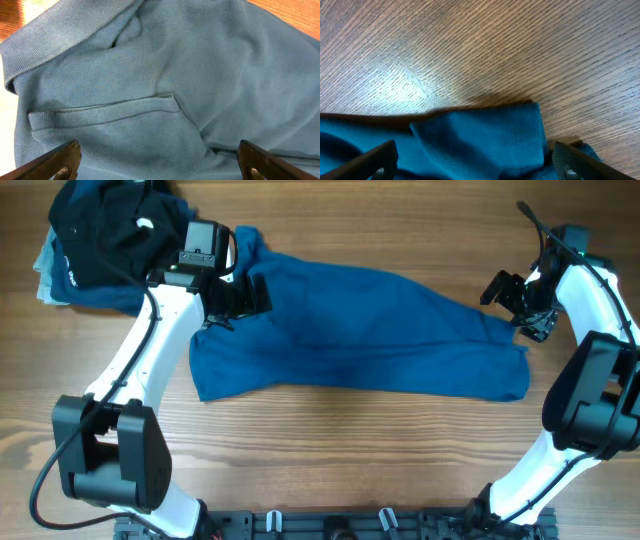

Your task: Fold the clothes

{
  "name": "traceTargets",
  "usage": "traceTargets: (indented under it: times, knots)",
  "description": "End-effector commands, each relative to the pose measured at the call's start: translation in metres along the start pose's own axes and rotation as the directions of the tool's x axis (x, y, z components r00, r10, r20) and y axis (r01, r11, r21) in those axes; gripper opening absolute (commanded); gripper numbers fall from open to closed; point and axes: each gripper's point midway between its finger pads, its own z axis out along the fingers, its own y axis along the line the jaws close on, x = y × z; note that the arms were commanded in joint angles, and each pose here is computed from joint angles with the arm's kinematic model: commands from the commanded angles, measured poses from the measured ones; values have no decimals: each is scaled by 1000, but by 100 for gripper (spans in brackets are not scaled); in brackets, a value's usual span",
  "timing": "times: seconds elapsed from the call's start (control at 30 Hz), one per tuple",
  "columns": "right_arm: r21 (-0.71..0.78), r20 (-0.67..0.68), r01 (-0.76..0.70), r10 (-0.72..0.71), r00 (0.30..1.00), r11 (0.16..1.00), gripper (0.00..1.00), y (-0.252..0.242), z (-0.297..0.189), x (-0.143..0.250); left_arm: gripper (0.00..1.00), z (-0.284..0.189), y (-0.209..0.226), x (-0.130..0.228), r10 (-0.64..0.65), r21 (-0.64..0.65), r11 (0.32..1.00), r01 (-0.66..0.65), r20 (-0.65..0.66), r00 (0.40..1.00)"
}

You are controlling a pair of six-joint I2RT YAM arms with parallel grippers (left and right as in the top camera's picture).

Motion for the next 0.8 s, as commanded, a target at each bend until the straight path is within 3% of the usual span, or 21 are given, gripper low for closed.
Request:
traceTargets:
  times: [0.0,0.43,0.5,0.53,0.57,0.63,0.7,0.77]
  knots:
    - [-9,-32,-16,15,999,1000,99,0,10,4,100,1,-4,-2,21,12,1000,-21,-4,1000]
    - [-38,-91,-2,-2,996,999,98,2,29,13,100,1,-3,1,20,8,1000,-20,-13,1000]
    - [-39,-86,-1,-3,996,999,86,3,29,12,100,1,-3,1,20,8,1000,-20,-14,1000]
    - [-43,-73,0,-3,997,999,59,4,29,9,100,1,-3,1,20,8,1000,-20,-14,1000]
    - [-45,-66,-1,-2,998,999,38,4,29,7,100,1,-2,1,20,7,1000,-20,-17,1000]
    - [-54,-41,-3,0,999,999,15,6,29,0,100,1,-2,2,20,5,1000,-20,-21,1000]
    - [-63,-18,-1,0,1000,998,4,8,29,-5,100,1,-2,3,20,4,1000,-20,-23,1000]
    - [-88,53,17,-13,999,996,4,17,21,-26,100,1,-1,4,19,3,1000,-19,-25,999]
